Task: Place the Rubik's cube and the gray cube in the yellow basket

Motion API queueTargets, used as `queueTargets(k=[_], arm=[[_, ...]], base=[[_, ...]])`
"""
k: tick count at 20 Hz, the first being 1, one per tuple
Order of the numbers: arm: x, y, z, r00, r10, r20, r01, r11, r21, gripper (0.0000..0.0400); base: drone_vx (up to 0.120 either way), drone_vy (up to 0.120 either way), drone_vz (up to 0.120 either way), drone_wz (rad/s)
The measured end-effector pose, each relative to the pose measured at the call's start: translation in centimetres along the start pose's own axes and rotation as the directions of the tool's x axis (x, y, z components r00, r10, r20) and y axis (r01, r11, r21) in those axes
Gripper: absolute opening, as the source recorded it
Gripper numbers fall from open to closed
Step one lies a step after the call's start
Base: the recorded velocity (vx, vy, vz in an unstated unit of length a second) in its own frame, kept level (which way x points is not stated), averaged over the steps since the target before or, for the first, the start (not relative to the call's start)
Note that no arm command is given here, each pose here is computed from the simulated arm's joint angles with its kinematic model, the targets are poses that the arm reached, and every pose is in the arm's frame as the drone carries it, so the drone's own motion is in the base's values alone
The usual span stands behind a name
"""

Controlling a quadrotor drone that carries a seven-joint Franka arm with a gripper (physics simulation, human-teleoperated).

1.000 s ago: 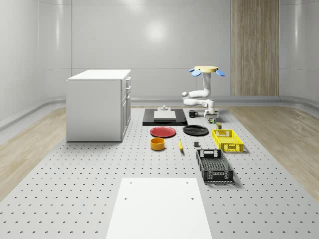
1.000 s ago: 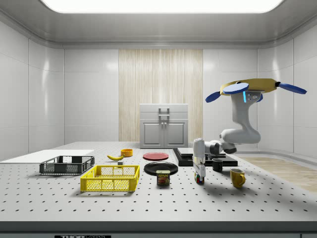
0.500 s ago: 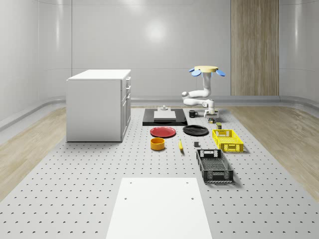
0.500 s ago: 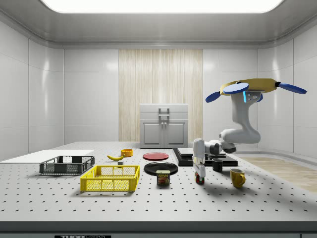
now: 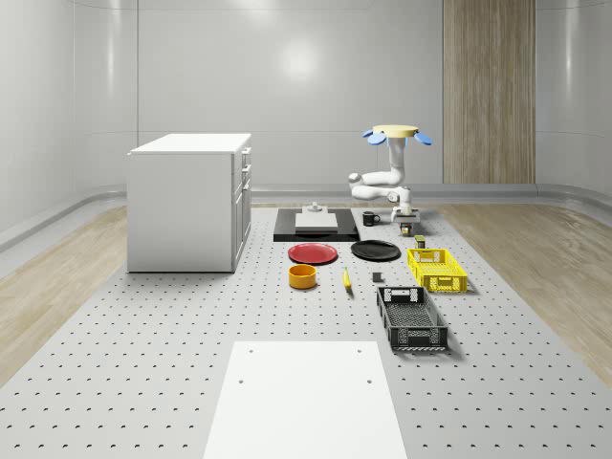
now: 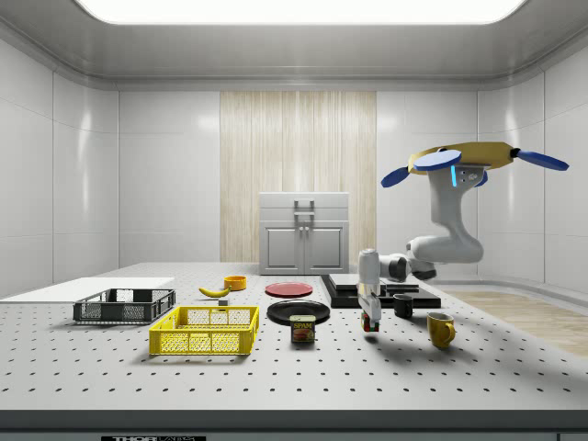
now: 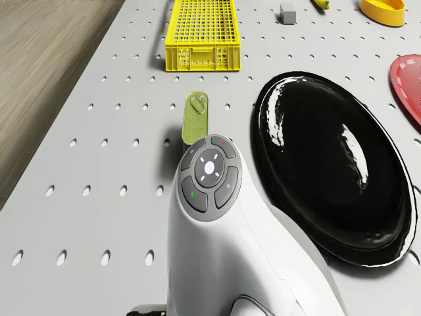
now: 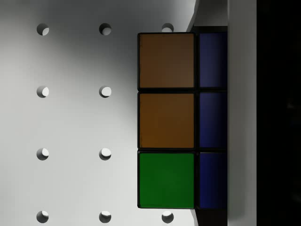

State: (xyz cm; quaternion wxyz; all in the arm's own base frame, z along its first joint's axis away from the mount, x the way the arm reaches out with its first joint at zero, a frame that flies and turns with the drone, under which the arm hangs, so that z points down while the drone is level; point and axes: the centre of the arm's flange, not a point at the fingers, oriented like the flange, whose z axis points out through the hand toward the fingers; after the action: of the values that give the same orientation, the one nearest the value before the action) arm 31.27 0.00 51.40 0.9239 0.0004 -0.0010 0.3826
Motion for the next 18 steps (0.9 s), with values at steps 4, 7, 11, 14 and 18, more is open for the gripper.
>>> queueTargets(k=[4,7,11,14,18], arm=[[0.0,0.0,-1.3,1.0,0.0,0.0,0.0,1.0,0.0,0.0325],[0.0,0.0,-1.8,1.0,0.0,0.0,0.0,1.0,0.0,0.0325],[0.0,0.0,-2.1,1.0,0.0,0.0,0.0,1.0,0.0,0.0325],[0.0,0.0,-2.2,1.0,0.0,0.0,0.0,1.0,0.0,0.0325],[0.0,0.0,-2.3,1.0,0.0,0.0,0.0,1.0,0.0,0.0325]], base=[[0.0,0.0,0.12,0.0],[0.0,0.0,0.12,0.0],[0.0,0.0,0.12,0.0],[0.04,0.0,0.12,0.0],[0.12,0.0,0.04,0.0]])
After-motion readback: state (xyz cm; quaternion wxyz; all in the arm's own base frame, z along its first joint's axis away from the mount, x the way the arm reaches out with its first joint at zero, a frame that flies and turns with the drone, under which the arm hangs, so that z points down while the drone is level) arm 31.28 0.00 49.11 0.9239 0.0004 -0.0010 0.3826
